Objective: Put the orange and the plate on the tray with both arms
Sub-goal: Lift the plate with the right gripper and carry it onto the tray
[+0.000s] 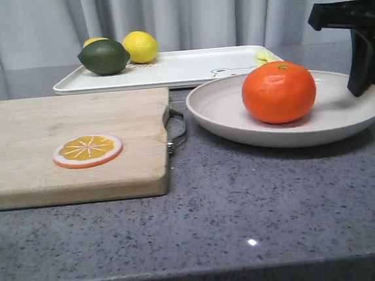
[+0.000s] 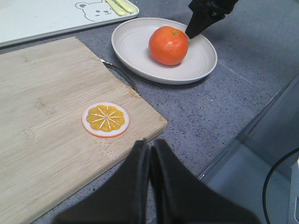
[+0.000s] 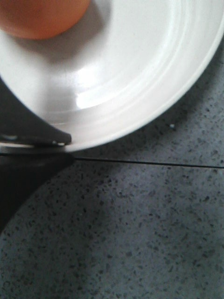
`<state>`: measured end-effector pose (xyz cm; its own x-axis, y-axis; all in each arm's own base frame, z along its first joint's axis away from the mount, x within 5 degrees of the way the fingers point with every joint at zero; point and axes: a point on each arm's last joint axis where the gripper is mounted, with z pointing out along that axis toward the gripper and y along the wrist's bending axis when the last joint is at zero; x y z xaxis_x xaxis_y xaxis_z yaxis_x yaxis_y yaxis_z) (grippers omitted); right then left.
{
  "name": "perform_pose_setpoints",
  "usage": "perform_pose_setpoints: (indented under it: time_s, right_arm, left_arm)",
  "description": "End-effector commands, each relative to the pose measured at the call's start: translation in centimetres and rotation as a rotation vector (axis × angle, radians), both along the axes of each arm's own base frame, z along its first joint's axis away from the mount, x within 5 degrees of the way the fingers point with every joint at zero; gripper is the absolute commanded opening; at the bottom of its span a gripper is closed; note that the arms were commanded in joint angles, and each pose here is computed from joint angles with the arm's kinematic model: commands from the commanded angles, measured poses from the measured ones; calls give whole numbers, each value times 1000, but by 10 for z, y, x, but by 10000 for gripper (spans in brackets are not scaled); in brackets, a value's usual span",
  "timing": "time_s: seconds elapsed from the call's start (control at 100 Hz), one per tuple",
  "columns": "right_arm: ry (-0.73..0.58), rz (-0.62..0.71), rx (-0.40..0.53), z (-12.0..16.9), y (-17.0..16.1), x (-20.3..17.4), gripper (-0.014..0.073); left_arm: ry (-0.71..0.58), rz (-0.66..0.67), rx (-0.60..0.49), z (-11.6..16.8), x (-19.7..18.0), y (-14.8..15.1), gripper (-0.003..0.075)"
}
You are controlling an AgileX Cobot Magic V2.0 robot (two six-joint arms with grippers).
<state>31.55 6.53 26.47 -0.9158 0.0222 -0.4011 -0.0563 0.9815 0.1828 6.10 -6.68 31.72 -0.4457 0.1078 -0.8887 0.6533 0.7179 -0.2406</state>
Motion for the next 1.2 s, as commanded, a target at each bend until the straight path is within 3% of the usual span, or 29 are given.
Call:
perform_pose_setpoints:
  time_s: [0.0, 0.24, 0.6, 1.19]
  right_arm:
    - [-82, 12, -4, 19, -1, 0, -66]
    - [-83, 15, 12, 34, 1, 3, -66]
    - [-172, 40, 170, 85, 12, 15, -66]
    - [-217, 102, 209, 107, 31, 102, -66]
  left_arm:
    - [-51, 23, -77, 14, 2, 0, -20]
    - [-51, 23, -77, 14, 2, 0, -20]
    - [-51, 23, -77, 14, 2, 0, -20]
    - [-51, 23, -77, 14, 2, 0, -20]
